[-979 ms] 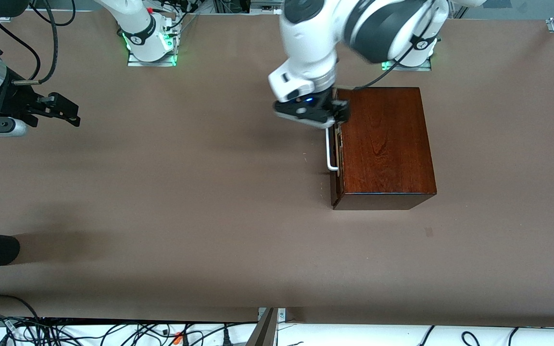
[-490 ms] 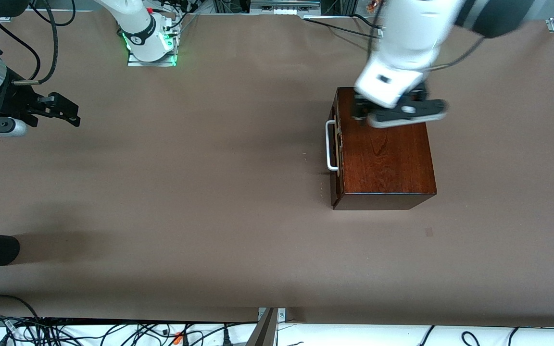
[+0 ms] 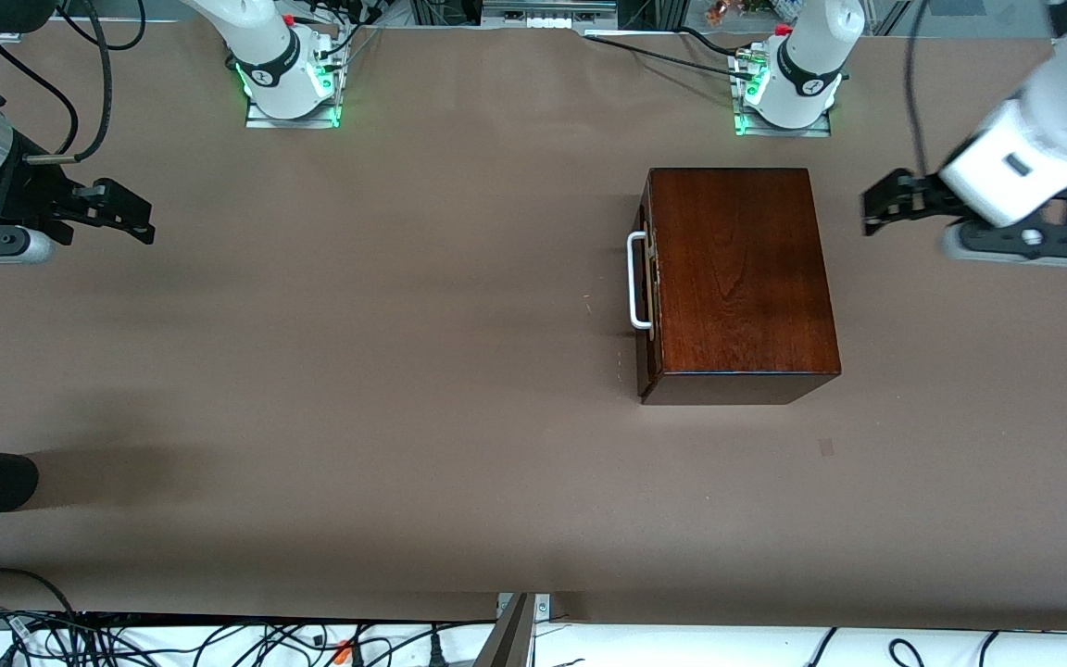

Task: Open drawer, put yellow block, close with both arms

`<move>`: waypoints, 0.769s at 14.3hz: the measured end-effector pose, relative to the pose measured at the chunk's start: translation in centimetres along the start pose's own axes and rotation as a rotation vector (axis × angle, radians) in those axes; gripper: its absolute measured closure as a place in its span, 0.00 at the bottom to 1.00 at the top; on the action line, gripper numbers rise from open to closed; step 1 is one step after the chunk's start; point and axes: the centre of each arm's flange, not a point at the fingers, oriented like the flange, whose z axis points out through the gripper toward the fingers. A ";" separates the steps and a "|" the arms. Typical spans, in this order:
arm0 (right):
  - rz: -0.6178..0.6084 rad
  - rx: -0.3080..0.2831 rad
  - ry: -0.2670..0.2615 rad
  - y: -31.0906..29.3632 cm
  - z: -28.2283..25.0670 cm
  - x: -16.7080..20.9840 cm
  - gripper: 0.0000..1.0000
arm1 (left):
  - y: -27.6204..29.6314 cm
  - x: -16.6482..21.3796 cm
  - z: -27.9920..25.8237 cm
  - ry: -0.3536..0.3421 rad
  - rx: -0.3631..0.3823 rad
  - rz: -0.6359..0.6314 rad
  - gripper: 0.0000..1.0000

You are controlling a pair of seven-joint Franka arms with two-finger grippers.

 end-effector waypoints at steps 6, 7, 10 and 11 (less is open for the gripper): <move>0.000 0.000 0.000 0.0 0.0 0.0 0.00 | -1.8 -2.3 0.6 0.007 -0.007 0.009 0.00; 0.000 0.000 0.000 0.0 0.0 0.0 0.00 | -2.2 -2.5 0.8 0.007 -0.008 0.014 0.00; 0.000 0.000 0.000 0.0 0.0 0.0 0.00 | -2.9 -2.7 0.9 0.008 -0.009 0.025 0.00; 0.000 0.000 0.000 0.0 0.0 0.0 0.00 | -2.9 -2.7 0.9 0.007 -0.009 0.025 0.00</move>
